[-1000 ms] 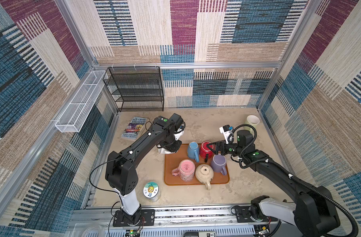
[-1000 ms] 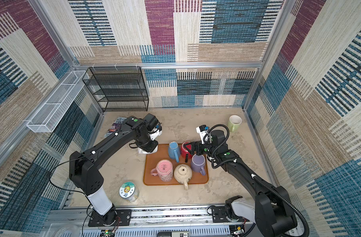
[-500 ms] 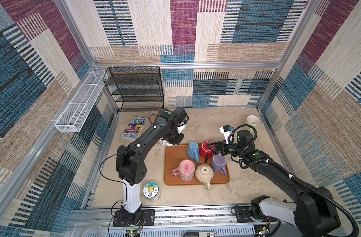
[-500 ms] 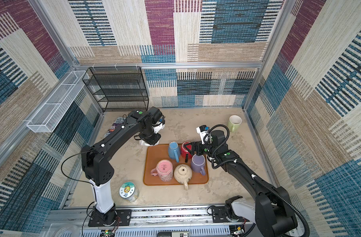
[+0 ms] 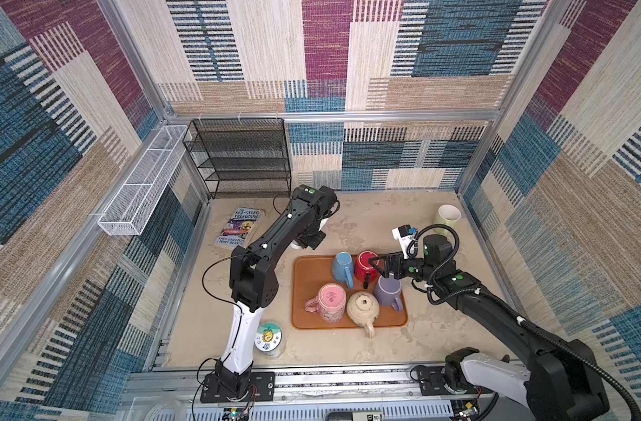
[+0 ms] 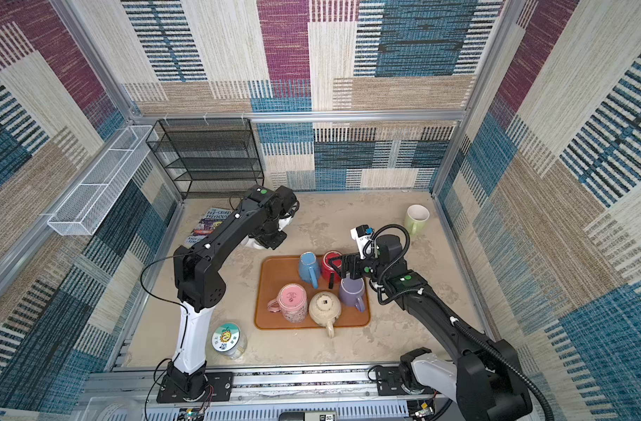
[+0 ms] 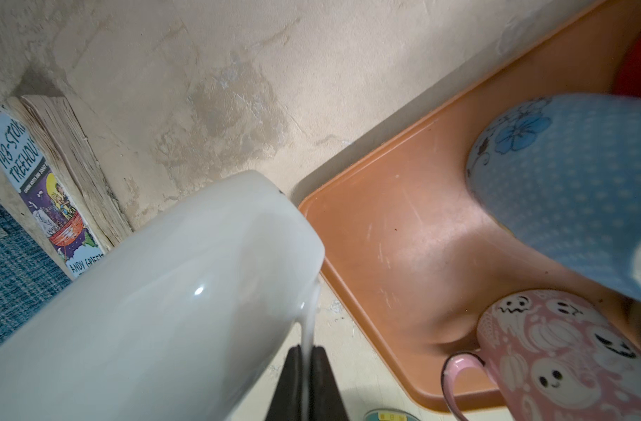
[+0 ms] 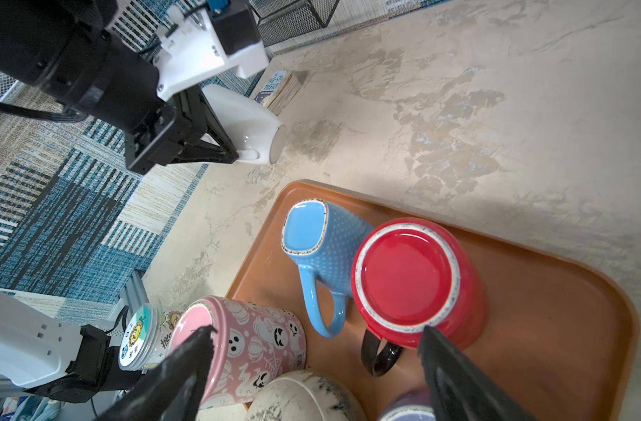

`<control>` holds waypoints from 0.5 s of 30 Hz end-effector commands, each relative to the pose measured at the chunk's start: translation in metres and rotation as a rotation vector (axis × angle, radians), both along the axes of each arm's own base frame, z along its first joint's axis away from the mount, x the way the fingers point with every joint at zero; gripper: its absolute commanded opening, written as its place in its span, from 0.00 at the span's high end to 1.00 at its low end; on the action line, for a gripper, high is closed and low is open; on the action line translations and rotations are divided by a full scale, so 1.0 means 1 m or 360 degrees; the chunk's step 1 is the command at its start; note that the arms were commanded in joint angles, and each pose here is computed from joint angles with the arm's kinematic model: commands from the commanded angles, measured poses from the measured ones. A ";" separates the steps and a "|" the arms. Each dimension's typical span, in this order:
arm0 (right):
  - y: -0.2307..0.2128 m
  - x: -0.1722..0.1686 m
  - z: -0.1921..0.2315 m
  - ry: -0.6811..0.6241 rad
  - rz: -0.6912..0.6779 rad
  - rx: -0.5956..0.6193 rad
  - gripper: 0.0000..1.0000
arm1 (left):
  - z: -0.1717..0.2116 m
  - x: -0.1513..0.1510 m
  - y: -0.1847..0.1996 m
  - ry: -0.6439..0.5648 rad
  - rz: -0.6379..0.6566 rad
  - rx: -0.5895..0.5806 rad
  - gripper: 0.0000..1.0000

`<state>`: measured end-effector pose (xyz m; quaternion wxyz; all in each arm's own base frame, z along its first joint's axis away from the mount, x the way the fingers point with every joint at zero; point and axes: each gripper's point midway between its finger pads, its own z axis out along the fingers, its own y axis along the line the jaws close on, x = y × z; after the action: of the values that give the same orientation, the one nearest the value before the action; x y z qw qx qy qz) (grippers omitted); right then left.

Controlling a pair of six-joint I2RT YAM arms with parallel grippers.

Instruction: Turn the mug right side up

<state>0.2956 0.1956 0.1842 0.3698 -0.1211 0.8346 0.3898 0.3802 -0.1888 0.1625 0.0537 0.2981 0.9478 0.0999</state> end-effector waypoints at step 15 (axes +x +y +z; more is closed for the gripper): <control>0.002 -0.001 0.010 -0.0009 0.0009 0.0045 0.10 | 0.052 -0.036 -0.071 -0.0284 0.0112 -0.1323 1.00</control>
<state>0.2947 0.1966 0.1884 0.3698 -0.1190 0.8319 0.3961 0.3260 -0.2251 0.1866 0.1584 0.2184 0.9504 -0.1549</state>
